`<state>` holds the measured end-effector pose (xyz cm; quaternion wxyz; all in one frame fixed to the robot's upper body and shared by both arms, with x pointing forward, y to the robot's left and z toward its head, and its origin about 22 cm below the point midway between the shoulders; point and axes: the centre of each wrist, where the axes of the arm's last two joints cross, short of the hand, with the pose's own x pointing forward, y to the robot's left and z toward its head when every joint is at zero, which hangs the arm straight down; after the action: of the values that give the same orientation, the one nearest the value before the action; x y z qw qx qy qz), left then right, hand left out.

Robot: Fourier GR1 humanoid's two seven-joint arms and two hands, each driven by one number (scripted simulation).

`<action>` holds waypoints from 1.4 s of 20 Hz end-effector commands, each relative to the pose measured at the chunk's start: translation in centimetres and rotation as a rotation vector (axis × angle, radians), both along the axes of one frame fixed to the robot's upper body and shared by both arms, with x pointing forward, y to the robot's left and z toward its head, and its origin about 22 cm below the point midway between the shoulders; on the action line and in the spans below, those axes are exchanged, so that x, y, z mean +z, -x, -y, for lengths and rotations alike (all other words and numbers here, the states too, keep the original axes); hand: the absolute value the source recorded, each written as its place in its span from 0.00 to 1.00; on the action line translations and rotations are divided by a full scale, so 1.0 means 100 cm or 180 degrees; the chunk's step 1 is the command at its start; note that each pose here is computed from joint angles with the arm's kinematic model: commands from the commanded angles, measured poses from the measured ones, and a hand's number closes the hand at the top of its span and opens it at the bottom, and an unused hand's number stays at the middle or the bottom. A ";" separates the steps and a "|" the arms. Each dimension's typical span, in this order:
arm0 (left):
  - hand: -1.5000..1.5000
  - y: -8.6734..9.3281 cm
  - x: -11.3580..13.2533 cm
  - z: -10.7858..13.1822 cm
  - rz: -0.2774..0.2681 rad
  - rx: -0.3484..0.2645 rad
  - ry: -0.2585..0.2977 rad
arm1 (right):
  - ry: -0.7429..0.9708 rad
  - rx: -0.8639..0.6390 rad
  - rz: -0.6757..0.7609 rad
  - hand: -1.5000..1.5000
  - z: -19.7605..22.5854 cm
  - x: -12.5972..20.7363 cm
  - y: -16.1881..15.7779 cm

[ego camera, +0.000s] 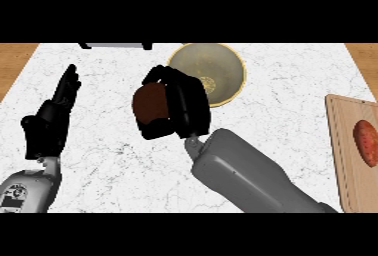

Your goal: Pick the cupcake from the plate and place it in the bowl

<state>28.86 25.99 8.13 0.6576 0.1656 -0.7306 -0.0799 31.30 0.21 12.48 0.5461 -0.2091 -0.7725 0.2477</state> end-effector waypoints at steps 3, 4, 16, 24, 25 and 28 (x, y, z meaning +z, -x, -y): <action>0.50 -0.004 0.002 -0.004 0.0030 0.0022 -0.0002 | 0.0169 -0.0346 0.0243 1.00 0.032 -0.008 -0.060; 0.50 0.001 -0.005 -0.023 0.0017 0.0005 -0.0013 | 0.0342 -0.0396 0.0310 1.00 0.043 -0.030 -0.062; 0.50 -0.012 -0.006 0.011 0.0070 -0.0148 -0.0038 | 0.0979 -0.1010 0.0387 1.00 0.100 -0.059 -0.122; 0.50 -0.015 0.009 0.016 0.0106 -0.0216 -0.0004 | 0.0218 -0.0584 -0.0191 0.00 0.114 -0.064 -0.126; 0.50 -0.016 0.012 0.018 0.0176 -0.0213 0.0013 | 0.0222 -0.0533 -0.0178 0.00 0.122 -0.053 -0.132; 0.50 -0.004 0.008 0.012 0.0160 -0.0270 -0.0026 | -0.0070 -0.0456 -0.0139 0.00 0.125 -0.066 -0.128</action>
<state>30.01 24.66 8.71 0.6397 0.1438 -0.7486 -0.0985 44.13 -11.69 6.51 0.5753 -0.2926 -0.7281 0.2306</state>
